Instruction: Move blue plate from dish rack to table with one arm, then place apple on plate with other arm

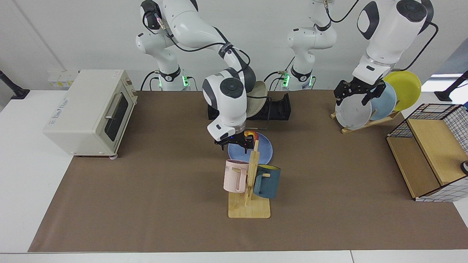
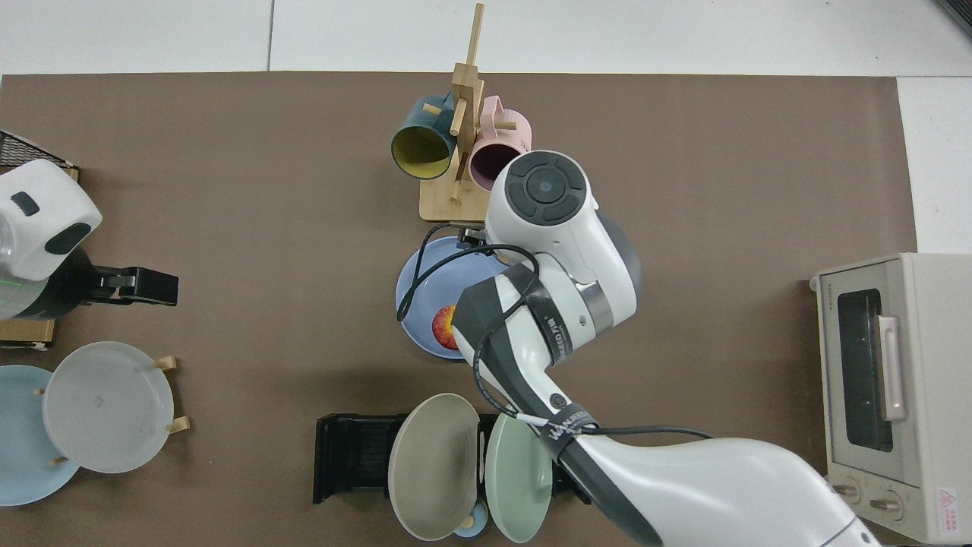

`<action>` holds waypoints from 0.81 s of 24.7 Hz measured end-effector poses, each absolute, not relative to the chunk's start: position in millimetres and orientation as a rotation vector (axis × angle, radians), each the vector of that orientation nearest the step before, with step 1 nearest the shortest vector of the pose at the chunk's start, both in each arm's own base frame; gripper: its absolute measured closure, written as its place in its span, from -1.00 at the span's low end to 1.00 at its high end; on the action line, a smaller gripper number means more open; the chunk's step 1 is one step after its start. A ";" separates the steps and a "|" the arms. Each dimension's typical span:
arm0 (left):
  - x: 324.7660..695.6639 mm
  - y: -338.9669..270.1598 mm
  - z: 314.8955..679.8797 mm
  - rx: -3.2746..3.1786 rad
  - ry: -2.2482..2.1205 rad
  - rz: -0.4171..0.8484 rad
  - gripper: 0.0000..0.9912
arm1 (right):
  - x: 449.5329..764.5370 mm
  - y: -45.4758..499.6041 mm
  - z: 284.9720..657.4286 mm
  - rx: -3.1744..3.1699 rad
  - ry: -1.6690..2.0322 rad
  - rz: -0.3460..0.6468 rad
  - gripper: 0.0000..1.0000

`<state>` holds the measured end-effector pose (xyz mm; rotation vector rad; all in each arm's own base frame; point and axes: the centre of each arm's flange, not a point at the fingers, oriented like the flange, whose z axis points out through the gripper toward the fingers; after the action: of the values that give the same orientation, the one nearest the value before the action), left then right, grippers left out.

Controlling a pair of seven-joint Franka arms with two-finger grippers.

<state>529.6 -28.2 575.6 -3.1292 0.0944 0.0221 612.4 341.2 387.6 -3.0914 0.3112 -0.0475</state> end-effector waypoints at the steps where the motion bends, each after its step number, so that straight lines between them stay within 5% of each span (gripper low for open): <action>1: 529.6 -28.2 575.5 -3.129 0.094 0.022 -1.00 | 616.8 331.0 394.5 -3.089 0.311 -0.054 -1.00; 11: 529.6 -28.1 575.2 -3.129 0.094 0.023 -1.00 | 642.7 159.2 472.4 -3.092 0.207 -0.063 -1.00; 20: 530.0 -21.6 576.0 -3.130 0.075 0.020 -1.00 | 625.0 35.5 487.9 -3.099 0.083 -0.001 -1.00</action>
<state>530.0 -21.6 576.0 -3.1304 0.0754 0.0198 625.0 35.5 487.9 -3.0994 0.0830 -0.0005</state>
